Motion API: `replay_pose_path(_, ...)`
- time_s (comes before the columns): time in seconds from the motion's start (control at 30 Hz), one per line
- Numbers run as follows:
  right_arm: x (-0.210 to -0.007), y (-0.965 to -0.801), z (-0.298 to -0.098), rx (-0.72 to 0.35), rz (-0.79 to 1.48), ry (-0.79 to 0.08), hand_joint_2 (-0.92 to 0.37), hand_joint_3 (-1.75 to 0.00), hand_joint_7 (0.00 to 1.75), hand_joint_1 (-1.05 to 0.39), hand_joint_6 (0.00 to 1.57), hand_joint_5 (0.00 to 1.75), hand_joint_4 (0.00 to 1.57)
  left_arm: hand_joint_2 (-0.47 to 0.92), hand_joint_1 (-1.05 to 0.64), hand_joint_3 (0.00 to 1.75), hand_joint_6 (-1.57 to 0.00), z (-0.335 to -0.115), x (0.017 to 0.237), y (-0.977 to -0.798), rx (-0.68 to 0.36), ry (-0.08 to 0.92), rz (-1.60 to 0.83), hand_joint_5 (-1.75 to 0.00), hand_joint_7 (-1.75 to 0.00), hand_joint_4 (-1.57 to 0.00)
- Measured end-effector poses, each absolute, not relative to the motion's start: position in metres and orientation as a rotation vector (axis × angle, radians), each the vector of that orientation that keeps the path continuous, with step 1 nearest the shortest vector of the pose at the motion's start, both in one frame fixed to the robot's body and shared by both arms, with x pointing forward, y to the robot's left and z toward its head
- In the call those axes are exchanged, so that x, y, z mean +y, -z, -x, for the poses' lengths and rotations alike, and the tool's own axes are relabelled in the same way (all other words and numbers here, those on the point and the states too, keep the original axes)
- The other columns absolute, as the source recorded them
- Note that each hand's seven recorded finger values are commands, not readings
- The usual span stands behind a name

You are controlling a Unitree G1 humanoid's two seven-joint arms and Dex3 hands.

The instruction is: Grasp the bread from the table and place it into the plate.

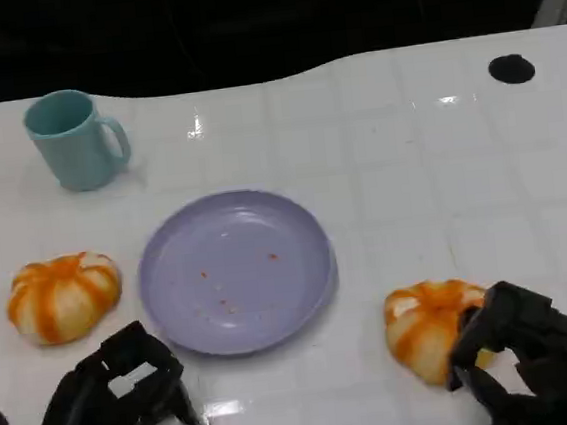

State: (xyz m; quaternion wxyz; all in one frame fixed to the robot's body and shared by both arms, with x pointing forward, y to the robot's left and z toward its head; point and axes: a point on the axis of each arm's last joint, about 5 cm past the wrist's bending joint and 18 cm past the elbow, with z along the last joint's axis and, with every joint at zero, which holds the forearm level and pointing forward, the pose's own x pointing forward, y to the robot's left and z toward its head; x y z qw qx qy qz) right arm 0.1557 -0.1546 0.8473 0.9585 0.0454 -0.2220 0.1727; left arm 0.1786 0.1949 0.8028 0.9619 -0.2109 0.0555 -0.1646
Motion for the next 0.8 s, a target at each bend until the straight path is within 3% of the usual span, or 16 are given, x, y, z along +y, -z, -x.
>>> replay_pose_path(0.1,-0.158,-0.851,-0.158,-0.484,-0.036,-0.361,-0.92,-0.25,0.93,-0.47,0.52,1.16,0.53,0.92,-0.51,0.18,-0.69,-0.179,0.195,-0.803,0.112,0.334,0.427,-1.7,-1.43,-0.77)
replay_pose_path(0.33,-0.177,-0.87,-0.164,-0.578,0.306,-0.417,-0.92,-0.24,0.27,-0.56,0.47,0.57,0.39,0.92,-0.5,0.18,-0.68,-0.178,0.195,-0.803,0.109,0.334,0.426,-1.7,-1.43,-0.76)
replay_pose_path(0.43,-0.185,-0.879,-0.166,-0.609,0.465,-0.428,-0.92,-0.19,0.13,-0.57,0.45,0.43,0.34,0.92,-0.51,0.17,-0.69,-0.178,0.195,-0.803,0.11,0.333,0.428,-1.71,-1.43,-0.77)
replay_pose_path(0.8,-0.192,-0.917,-0.178,-0.654,0.852,-0.479,-0.92,-0.08,0.0,-0.63,0.32,0.23,0.12,0.92,-0.49,0.18,-0.68,-0.178,0.195,-0.803,0.113,0.333,0.433,-1.7,-1.43,-0.76)
